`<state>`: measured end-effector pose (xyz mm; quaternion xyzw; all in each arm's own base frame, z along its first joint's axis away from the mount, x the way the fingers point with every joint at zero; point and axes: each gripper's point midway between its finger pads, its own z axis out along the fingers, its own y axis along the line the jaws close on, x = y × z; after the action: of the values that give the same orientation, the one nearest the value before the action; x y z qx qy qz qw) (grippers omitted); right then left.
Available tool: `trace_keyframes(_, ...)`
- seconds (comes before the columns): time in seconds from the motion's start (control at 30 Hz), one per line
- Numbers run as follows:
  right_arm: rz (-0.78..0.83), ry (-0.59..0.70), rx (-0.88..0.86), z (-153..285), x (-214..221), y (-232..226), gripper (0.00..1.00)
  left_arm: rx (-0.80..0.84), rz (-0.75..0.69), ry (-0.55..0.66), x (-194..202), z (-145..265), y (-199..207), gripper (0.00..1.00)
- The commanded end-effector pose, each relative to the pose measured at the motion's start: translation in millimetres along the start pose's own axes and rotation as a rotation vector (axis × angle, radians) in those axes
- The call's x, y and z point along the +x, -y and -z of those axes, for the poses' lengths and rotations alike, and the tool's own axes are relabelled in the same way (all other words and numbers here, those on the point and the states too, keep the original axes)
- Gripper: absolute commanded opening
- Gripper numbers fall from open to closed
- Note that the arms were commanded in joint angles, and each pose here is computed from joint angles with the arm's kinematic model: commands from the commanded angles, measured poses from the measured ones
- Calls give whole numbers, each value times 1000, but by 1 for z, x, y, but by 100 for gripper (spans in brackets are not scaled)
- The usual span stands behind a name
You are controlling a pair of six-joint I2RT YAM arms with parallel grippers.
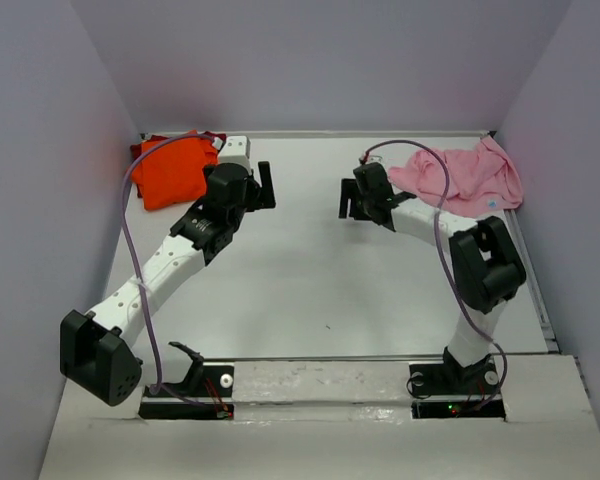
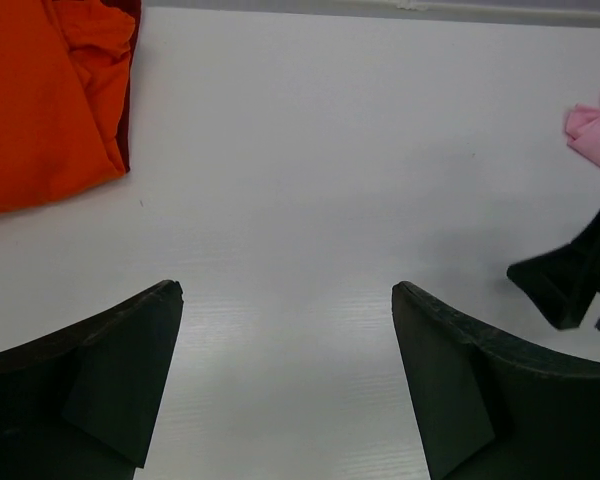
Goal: Fold and stack the t-shirts
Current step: Grab the tshirt from the pile, then move the tshirt to the center of the board
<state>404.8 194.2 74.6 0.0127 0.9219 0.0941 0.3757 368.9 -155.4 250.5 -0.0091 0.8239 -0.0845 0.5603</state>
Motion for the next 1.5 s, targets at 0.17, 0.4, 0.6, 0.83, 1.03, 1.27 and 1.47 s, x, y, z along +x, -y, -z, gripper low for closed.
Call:
trace_keyframes(0.17,25,139,227,-72,-111,11,74,-33,14,147,-46,23,-11,96)
trace_keyframes(0.4,-5,190,409,-98,-162,63,74,-30,12,105,-37,12,-10,96)
trace_keyframes(0.6,29,203,601,-97,-175,120,74,-25,27,135,-44,18,-12,97)
trace_keyframes(0.83,26,197,751,-81,-167,166,74,-26,18,112,-40,14,-11,97)
trace_keyframes(1.03,-34,156,756,-82,-153,201,73,-10,19,98,-36,11,-8,97)
trace_keyframes(1.27,-14,119,775,-78,-151,228,73,-5,24,104,-37,12,-7,97)
trace_keyframes(1.47,-36,86,714,-84,-143,233,30,-3,25,102,-36,12,-7,97)
